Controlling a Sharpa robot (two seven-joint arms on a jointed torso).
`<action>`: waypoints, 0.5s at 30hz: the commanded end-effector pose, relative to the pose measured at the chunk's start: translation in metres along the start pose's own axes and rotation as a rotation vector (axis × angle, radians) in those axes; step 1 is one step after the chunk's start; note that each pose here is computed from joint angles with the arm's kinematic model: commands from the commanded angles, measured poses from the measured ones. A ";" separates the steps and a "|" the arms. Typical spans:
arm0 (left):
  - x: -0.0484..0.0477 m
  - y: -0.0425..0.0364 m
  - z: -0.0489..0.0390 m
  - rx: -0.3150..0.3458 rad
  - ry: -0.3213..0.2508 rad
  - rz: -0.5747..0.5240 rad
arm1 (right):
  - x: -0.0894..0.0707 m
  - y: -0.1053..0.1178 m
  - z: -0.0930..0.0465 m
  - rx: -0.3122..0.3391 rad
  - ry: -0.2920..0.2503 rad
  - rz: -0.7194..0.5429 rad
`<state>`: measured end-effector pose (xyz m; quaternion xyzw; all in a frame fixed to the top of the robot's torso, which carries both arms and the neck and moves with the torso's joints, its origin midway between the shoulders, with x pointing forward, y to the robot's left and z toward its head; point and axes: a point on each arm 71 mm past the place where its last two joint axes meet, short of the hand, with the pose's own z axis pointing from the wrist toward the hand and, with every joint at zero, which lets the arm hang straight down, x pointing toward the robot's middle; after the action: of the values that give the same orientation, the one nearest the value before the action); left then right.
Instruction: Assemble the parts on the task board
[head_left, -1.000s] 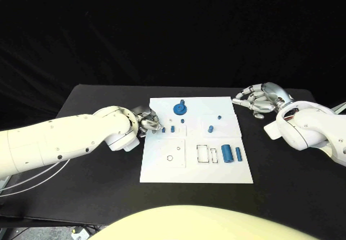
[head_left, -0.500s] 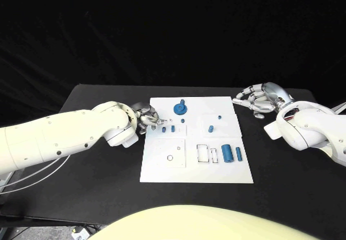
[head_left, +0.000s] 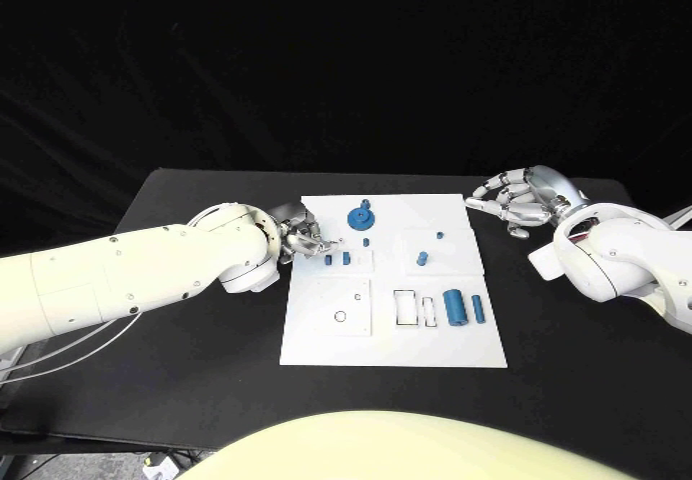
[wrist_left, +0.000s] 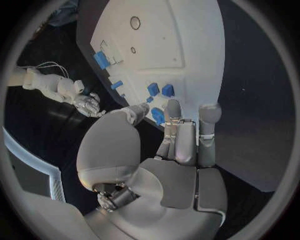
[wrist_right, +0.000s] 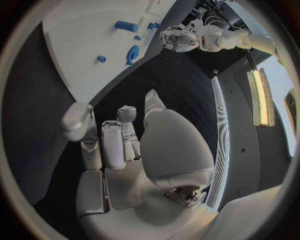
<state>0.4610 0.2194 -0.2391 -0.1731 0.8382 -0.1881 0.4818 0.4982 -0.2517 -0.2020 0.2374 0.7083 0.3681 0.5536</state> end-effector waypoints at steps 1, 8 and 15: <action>0.0008 -0.0016 0.0015 0.003 -0.009 0.011 | 0.001 0.001 0.000 -0.003 0.002 -0.001; 0.0052 -0.0016 0.0046 -0.007 0.021 0.027 | 0.001 0.001 0.000 -0.004 0.003 -0.001; 0.0076 0.0020 0.0068 -0.023 0.049 0.048 | 0.001 0.001 0.000 -0.003 0.002 -0.002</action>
<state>0.4632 0.2177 -0.2483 -0.1575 0.8532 -0.1714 0.4668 0.4983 -0.2512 -0.2021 0.2371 0.7084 0.3683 0.5535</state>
